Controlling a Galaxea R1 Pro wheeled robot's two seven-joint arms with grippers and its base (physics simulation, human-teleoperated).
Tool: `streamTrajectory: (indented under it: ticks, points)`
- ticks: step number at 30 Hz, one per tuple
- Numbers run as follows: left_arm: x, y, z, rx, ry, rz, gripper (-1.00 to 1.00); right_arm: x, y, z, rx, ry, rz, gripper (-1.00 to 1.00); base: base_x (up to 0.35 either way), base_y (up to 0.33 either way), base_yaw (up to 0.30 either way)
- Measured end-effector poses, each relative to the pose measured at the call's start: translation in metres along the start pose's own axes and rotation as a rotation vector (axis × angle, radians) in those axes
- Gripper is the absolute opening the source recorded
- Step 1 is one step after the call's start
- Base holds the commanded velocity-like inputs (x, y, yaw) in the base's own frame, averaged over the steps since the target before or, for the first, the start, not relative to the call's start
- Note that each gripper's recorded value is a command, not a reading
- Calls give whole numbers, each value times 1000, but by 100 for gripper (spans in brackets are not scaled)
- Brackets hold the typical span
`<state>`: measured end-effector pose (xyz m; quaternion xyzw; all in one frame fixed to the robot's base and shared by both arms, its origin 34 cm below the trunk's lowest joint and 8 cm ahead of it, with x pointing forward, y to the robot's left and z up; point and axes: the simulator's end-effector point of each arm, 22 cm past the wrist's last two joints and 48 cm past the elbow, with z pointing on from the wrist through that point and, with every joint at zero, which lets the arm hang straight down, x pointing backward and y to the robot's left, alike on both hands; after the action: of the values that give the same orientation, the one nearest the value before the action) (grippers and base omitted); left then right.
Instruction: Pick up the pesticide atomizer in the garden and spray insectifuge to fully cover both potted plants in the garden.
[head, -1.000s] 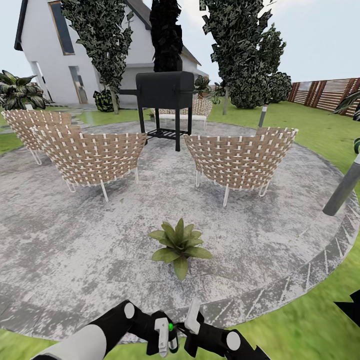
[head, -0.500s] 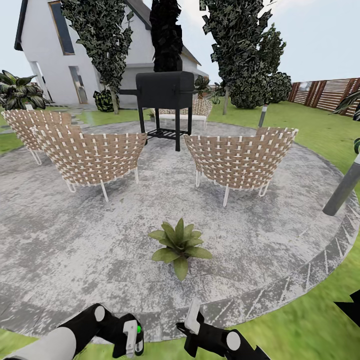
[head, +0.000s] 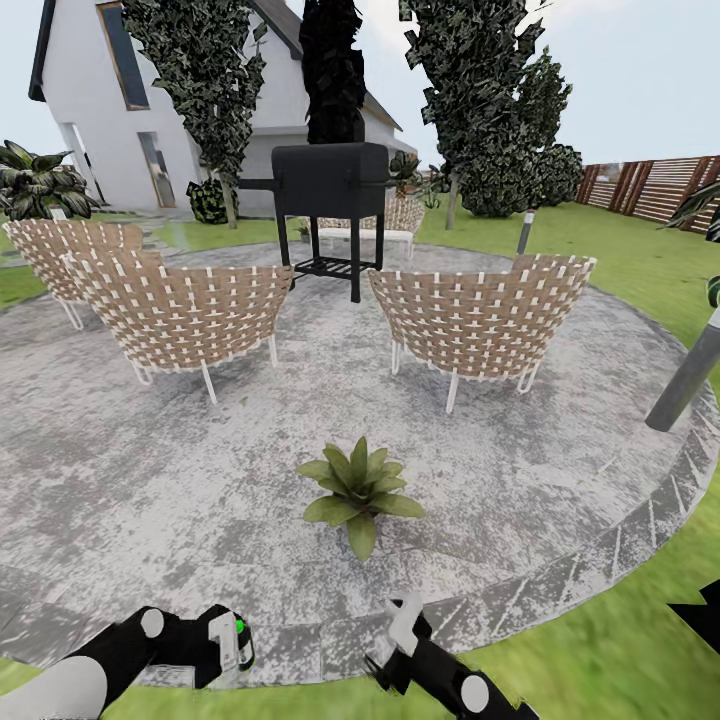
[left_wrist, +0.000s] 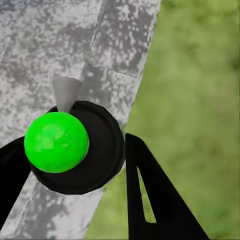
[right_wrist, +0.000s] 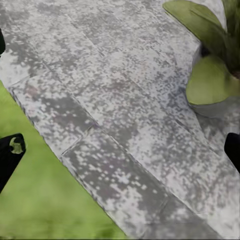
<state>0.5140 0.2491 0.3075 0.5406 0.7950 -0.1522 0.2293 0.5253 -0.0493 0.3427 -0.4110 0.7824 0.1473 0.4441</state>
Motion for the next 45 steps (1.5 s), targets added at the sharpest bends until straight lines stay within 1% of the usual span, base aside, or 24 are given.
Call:
streamTrajectory:
  ticks: [2, 3, 4, 5, 7, 9, 10, 12, 13, 14, 16, 18, 19, 20, 22, 24, 26, 31, 33, 35, 38, 40, 43, 45]
  points:
    - [-7, 15, -1, -64, -34, -50, -100, 37, -9, -7, 94, 78, 33, 100, 0, 0, 0]
    - [-11, 23, -3, -100, -59, -87, -100, 54, -17, -13, 154, 114, 42, 100, 0, 0, 0]
    - [-14, 28, -4, -120, -76, -112, -100, 61, -23, -16, 194, 130, 46, 100, 0, 0, 0]
    - [-19, 36, -6, -149, -107, -155, -100, 68, -33, -21, 248, 145, 55, 100, 0, 0, 0]
    - [-28, 46, -9, -188, -156, -221, -100, 74, -51, -29, 333, 158, 72, 100, 0, 0, 0]
    - [-33, 53, -11, -213, -189, -266, -100, 78, -71, -37, 428, 166, 96, 100, 0, 0, 0]
    - [-34, 56, -12, -223, -199, -286, -100, 81, -81, -42, 480, 170, 112, 100, 0, 0, 0]
    - [-32, 58, -12, -231, -195, -324, -100, 86, -92, -50, 544, 181, 133, 100, 0, 0, 0]
    - [-27, 59, -12, -231, -173, -368, -100, 98, -97, -59, 590, 206, 170, 100, 0, 0, 0]
    - [-18, 58, -11, -226, -135, -424, -100, 117, -99, -71, 639, 247, 236, 100, 0, 0, 0]
    - [-6, 54, -9, -212, -74, -504, -100, 147, -97, -89, 703, 308, 347, 100, 0, 0, 0]
    - [4, 48, -7, -193, -4, -572, -100, 177, -93, -109, 768, 368, 469, 100, 0, 0, 0]
    - [6, 45, -5, -183, 19, -596, -100, 185, -91, -114, 784, 383, 499, 100, 0, 0, 0]
    - [7, 38, -2, -164, 53, -629, -100, 194, -90, -121, 801, 401, 529, 100, 0, 0, 0]
    - [9, 27, 3, -134, 103, -682, -100, 205, -92, -130, 818, 423, 546, 100, 0, 0, 0]
    - [9, 18, 6, -109, 140, -723, -100, 211, -92, -135, 821, 432, 550, 100, 0, 0, 0]
    - [-1, 13, 10, -82, 171, -758, -100, 212, -91, -136, 820, 435, 550, 100, 0, 0, 0]
    - [-20, 36, 1, -112, 164, -760, -100, 211, -92, -135, 822, 433, 553, 100, 0, 0, 0]
    - [-29, 34, 3, -104, 175, -776, -100, 211, -91, -134, 819, 432, 552, 100, 0, 0, 0]
    - [-42, 26, 9, -80, 190, -782, -100, 210, -89, -133, 817, 432, 553, 100, 0, 0, -3]
    - [-52, 23, 11, -67, 224, -770, -100, 213, -87, -135, 817, 439, 554, 100, 0, 0, -35]
    - [-64, 25, 7, -42, 247, -766, -100, 218, -83, -138, 813, 454, 556, 100, 0, 0, -8]
    - [-95, 29, -4, 39, 229, -768, -100, 219, -80, -138, 809, 459, 556, 100, 0, 0, -2]
    - [-108, 37, -11, 53, 232, -754, -100, 219, -80, -138, 808, 460, 557, 100, 0, 0, -72]
